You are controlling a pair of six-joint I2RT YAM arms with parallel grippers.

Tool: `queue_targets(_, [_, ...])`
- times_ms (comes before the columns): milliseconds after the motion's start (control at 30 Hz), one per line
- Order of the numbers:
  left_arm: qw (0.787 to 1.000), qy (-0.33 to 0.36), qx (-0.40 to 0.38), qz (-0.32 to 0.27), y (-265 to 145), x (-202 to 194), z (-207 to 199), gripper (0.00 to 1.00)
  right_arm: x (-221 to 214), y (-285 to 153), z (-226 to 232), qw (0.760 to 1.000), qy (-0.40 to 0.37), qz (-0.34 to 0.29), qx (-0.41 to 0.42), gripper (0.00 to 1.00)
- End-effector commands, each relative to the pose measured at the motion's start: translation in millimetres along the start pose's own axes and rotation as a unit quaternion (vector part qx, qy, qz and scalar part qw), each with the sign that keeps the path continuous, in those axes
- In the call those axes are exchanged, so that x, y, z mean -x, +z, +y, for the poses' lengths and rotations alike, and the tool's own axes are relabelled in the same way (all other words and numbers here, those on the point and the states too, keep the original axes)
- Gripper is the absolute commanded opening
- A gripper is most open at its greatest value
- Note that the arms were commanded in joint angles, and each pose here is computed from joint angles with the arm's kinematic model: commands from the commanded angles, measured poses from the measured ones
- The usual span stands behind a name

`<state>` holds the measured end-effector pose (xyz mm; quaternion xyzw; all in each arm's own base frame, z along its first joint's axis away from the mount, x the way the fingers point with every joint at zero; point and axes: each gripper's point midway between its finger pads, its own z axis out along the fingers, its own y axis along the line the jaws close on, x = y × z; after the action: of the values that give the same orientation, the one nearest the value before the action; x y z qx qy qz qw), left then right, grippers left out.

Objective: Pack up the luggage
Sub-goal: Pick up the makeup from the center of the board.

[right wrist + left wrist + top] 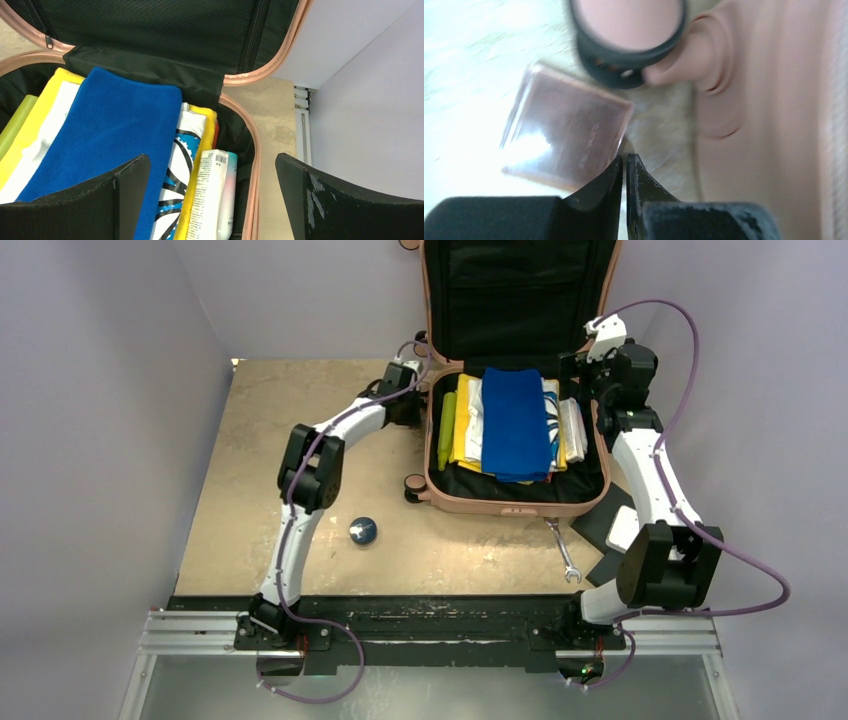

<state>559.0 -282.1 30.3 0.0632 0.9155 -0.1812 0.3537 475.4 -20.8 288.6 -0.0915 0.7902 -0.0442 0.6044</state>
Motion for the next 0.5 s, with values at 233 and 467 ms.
queue_targets(233, [0.998,0.010,0.059,-0.028,-75.5,45.5,71.4,0.15,45.9,-18.9,7.2,0.998,0.007,-0.049,0.034,0.99])
queue_targets(467, [0.991,0.120,-0.022,-0.064,-113.4,84.8,34.9,0.69,48.6,-25.7,21.0,0.996,-0.002,-0.059,0.071,0.99])
